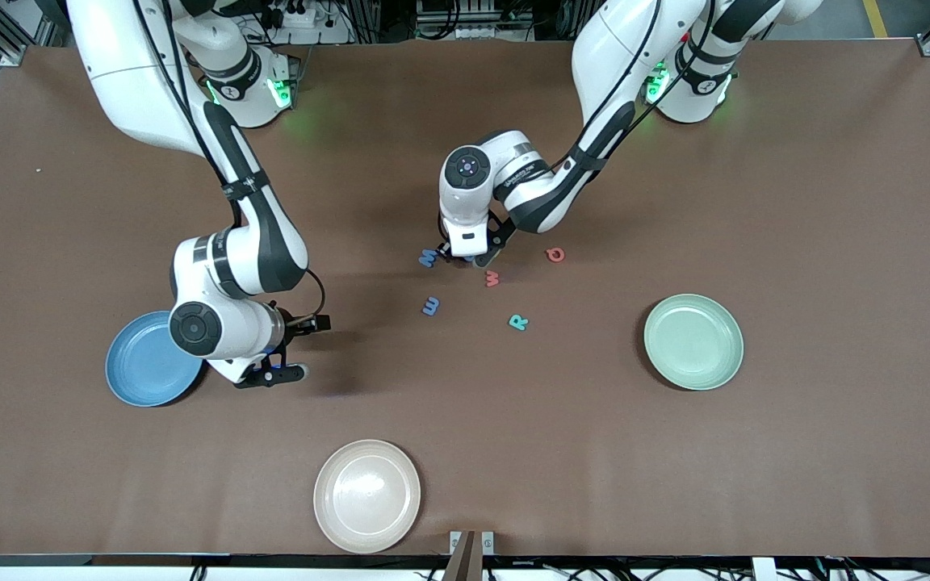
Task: Sort upper and lower case letters into plates
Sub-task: 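Close the left gripper on the yellow H letter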
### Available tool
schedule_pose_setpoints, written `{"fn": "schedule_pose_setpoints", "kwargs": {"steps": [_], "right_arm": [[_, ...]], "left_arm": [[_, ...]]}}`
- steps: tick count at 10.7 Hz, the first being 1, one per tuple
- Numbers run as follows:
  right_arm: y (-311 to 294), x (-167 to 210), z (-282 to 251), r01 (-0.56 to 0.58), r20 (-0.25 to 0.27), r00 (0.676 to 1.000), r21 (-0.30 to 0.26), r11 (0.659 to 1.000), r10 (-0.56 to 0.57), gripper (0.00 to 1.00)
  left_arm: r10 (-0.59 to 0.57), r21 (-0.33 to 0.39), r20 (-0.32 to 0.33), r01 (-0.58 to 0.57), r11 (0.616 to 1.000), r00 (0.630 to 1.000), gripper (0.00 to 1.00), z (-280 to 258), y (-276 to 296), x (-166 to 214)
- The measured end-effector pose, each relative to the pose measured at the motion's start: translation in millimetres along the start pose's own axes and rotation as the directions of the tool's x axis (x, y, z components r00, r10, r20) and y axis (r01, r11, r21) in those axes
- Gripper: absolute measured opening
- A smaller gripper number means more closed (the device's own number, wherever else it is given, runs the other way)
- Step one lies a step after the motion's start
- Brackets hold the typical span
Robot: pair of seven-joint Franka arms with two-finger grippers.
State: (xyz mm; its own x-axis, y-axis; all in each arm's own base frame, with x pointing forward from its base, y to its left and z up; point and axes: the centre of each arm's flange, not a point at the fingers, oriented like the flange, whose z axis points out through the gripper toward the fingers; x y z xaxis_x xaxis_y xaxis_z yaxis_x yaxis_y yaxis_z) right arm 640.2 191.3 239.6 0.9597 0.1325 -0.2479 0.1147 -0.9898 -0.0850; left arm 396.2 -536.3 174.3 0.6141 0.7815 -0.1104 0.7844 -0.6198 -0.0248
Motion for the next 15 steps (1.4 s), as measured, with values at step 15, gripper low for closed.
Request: {"fn": "schedule_pose_setpoints", "kwargs": {"steps": [15], "right_arm": [[-0.1, 0.3, 1.3, 0.0, 0.001, 1.0, 0.0, 1.0, 0.0, 1.0]], "left_arm": [[-0.03, -0.053, 0.005, 0.03, 0.998, 1.0, 0.34, -31.0, 21.2, 1.4]]}}
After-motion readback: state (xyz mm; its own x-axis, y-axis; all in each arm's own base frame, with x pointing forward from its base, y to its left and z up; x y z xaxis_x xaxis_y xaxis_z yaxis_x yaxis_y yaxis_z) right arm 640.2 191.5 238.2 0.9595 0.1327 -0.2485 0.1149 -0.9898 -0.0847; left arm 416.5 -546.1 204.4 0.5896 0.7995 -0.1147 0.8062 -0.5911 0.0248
